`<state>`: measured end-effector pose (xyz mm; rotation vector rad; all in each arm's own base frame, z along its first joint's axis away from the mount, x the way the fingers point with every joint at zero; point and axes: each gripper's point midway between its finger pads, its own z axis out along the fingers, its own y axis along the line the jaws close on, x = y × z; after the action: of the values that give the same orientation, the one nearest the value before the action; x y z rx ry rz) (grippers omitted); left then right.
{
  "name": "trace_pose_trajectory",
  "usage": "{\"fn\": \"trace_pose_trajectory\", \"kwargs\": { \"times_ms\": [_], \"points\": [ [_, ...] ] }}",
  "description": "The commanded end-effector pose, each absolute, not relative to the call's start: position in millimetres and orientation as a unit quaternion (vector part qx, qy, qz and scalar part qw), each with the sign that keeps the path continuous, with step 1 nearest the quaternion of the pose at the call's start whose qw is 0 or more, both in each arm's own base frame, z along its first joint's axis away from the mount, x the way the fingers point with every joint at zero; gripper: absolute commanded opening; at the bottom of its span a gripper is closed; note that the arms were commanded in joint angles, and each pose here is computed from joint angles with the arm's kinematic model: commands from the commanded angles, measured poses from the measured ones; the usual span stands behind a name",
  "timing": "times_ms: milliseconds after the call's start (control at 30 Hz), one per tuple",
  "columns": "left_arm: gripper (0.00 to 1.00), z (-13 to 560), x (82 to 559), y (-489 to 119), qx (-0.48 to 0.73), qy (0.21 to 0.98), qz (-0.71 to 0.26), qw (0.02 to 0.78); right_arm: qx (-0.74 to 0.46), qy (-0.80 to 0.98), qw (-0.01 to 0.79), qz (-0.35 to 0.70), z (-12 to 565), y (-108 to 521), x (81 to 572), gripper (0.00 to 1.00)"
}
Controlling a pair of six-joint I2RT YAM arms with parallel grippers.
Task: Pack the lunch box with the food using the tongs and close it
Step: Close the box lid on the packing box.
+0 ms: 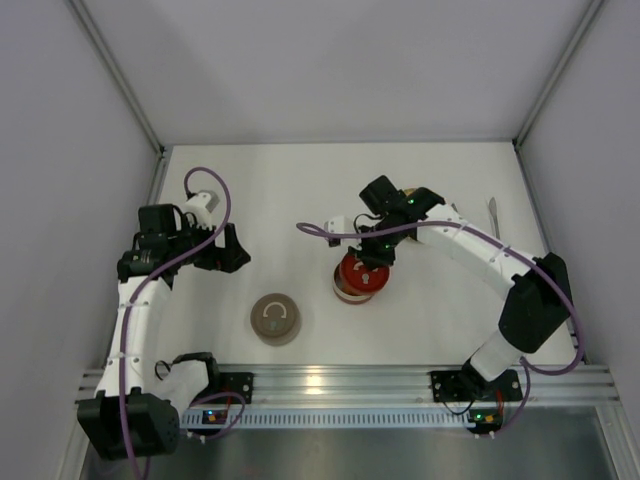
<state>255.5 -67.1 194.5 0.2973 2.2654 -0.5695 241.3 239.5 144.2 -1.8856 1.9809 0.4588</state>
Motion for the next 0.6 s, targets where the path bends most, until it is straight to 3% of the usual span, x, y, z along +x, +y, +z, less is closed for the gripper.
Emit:
{"fn": "trace_pose_trajectory", "kwargs": {
  "times_ms": [0, 567],
  "points": [
    [0.98, 214.2, 262.5, -76.0, 0.128, 0.870, -0.252, 0.404, -0.764, 0.579, 0.207, 0.196, 169.6, 250.4, 221.8, 0.00],
    [0.98, 206.1, 268.4, -75.9, 0.116, 0.864, -0.277, 0.405, -0.876, 0.437, 0.143, 0.146, 125.4, 259.5, 236.3, 0.00]
  ]
}}
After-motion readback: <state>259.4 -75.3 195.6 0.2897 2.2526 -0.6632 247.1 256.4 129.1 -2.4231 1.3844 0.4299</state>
